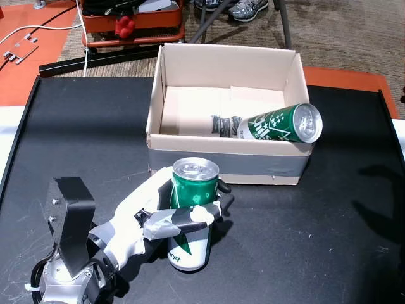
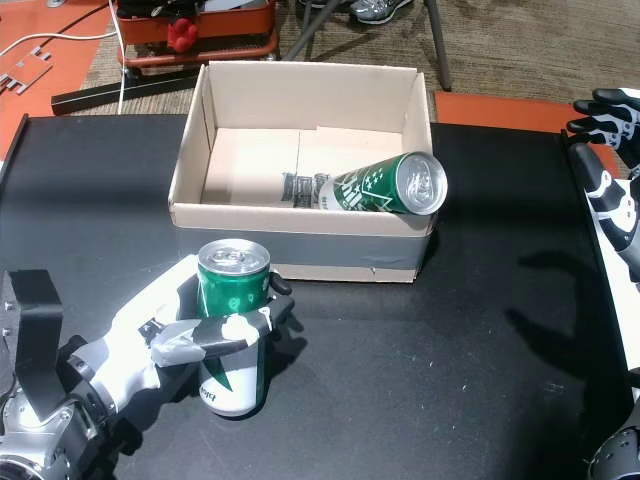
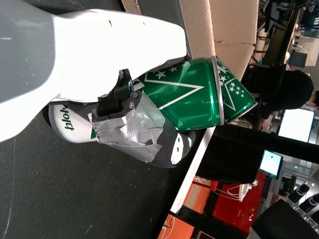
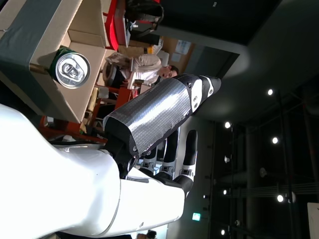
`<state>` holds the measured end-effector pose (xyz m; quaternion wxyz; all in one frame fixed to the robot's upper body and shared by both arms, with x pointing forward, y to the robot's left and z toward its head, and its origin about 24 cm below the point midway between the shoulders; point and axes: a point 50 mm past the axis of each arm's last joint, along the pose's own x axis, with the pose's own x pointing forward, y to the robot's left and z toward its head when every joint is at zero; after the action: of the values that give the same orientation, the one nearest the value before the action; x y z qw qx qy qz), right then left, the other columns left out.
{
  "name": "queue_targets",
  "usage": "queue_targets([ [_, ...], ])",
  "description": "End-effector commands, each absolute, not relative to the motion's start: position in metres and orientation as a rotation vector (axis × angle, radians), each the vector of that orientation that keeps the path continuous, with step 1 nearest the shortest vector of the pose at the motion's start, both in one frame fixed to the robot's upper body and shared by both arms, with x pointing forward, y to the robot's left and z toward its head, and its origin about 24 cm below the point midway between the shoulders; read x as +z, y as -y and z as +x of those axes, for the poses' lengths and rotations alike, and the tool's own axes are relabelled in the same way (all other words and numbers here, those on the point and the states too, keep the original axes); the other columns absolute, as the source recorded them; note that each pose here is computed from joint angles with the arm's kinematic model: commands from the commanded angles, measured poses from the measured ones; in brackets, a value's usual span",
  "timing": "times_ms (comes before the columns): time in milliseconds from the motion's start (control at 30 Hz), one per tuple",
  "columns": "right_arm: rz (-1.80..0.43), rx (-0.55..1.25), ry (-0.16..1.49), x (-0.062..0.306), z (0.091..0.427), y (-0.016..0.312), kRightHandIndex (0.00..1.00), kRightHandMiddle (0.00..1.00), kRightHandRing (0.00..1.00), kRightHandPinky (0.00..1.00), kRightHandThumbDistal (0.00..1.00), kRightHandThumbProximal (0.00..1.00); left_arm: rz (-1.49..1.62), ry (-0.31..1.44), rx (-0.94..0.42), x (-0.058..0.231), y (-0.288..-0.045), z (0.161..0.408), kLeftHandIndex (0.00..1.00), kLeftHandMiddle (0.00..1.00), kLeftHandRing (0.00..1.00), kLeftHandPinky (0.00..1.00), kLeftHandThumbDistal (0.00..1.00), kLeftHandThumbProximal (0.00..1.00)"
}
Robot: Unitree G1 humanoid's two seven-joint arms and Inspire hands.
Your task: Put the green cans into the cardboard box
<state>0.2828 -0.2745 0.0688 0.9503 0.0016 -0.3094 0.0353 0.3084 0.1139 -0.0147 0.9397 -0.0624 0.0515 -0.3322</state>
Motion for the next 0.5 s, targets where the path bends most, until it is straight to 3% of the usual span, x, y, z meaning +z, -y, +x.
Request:
queue_targets([
  [0,0.021,0.067,0.642,0.0712,0.2858,0.2731,0.42,0.46,0.53,0.55,1.0,0.34,-0.139,-0.121,-0.672,-0.0175,-0.1152,0.3068,0.23,0.27,0.3,0.34,0.15,0.0],
  [467,0.02,0.064,0.643,0.0712,0.286,0.2728,0.41,0.45,0.53,0.55,1.0,0.33,-0.154,-0.123,-0.643,-0.0183,-0.1166,0.3072,0.28,0.26,0.28,0.31,0.11,0.0],
])
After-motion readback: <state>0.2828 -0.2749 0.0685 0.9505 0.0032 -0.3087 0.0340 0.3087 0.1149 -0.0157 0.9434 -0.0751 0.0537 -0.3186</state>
